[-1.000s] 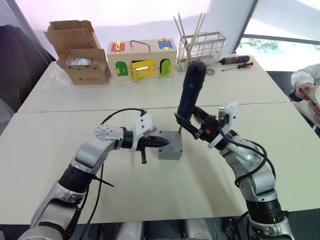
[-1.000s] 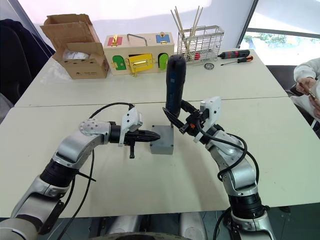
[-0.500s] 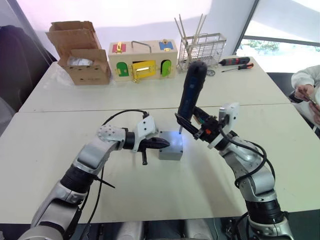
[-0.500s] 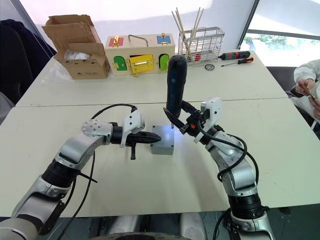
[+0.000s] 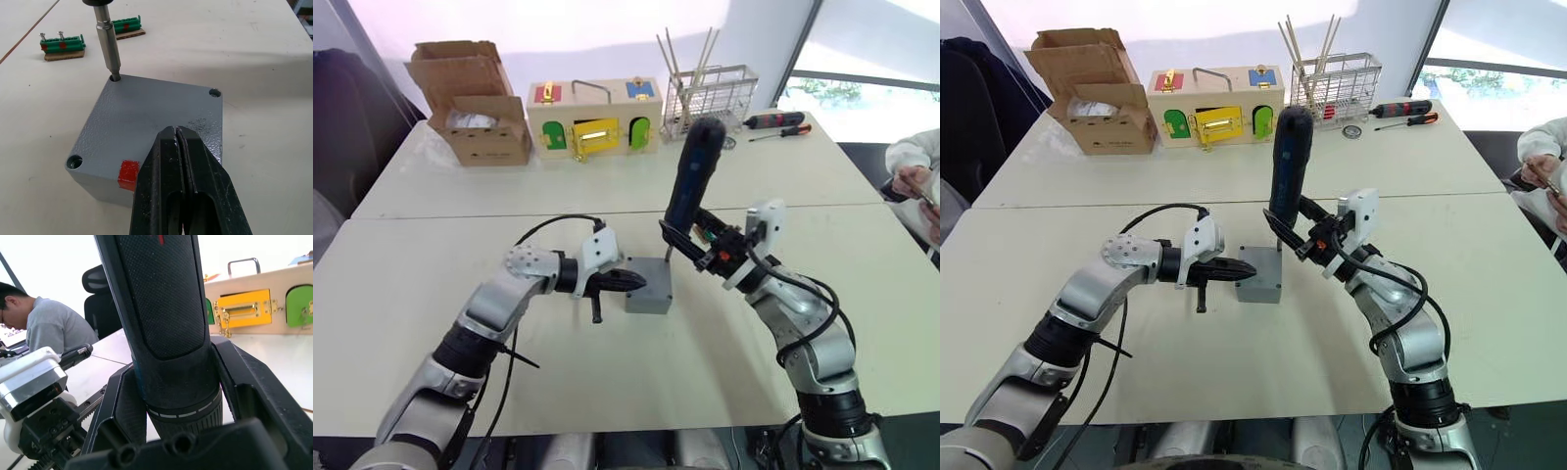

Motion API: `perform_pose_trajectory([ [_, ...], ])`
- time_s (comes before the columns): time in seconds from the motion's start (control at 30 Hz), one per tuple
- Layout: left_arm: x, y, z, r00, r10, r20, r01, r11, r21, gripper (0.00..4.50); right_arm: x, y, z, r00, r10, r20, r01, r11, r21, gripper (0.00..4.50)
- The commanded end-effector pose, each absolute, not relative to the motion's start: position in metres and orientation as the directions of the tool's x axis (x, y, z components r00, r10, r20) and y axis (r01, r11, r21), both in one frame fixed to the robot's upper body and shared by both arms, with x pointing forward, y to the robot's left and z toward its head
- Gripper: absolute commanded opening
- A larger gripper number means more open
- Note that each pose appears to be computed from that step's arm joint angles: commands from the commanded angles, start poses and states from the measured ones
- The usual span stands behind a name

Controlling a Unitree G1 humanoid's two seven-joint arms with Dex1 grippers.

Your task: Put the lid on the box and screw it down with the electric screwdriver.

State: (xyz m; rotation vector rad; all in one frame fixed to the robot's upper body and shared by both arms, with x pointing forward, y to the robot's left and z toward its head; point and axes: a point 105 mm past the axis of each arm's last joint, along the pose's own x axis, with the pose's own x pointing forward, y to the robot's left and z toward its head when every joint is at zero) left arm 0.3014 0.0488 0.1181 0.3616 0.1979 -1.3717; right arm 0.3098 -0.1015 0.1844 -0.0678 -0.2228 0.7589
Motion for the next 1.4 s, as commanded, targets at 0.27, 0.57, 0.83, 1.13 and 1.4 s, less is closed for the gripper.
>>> perform_pose_trajectory([
  [0.27, 0.308, 0.058, 0.158, 0.268, -0.947, -0.176, 0.962, 0.255, 0.095, 0.0, 0.295, -0.118, 0.292, 0.607, 0.748, 0.267, -0.734, 0.657, -0.171, 1.77],
  [0.57, 0.304, 0.06, 0.172, 0.268, -0.946, -0.183, 0.958, 0.241, 0.156, 0.0, 0.319, -0.142, 0.297, 0.754, 0.632, 0.182, -0.638, 0.77, -0.031, 1.77],
  [0.83, 0.267, 0.038, 0.171, 0.071, -0.956, -0.283, 0.96, -0.011, 0.279, 0.0, 0.315, -0.27, 0.244, 0.812, 0.271, -0.517, -0.347, 0.936, -0.054, 1.77],
  [1.13, 0.248, 0.03, 0.162, 0.041, -0.959, -0.28, 0.963, -0.038, 0.269, 0.0, 0.288, -0.317, 0.184, 0.592, 0.237, -0.771, -0.116, 0.971, 0.209, 1.77],
  [1.4, 0.241, 0.036, 0.161, 0.058, -0.949, -0.31, 0.96, -0.033, 0.279, 0.0, 0.303, -0.334, 0.157, 0.53, 0.18, -0.829, -0.058, 0.983, 0.176, 1.77],
])
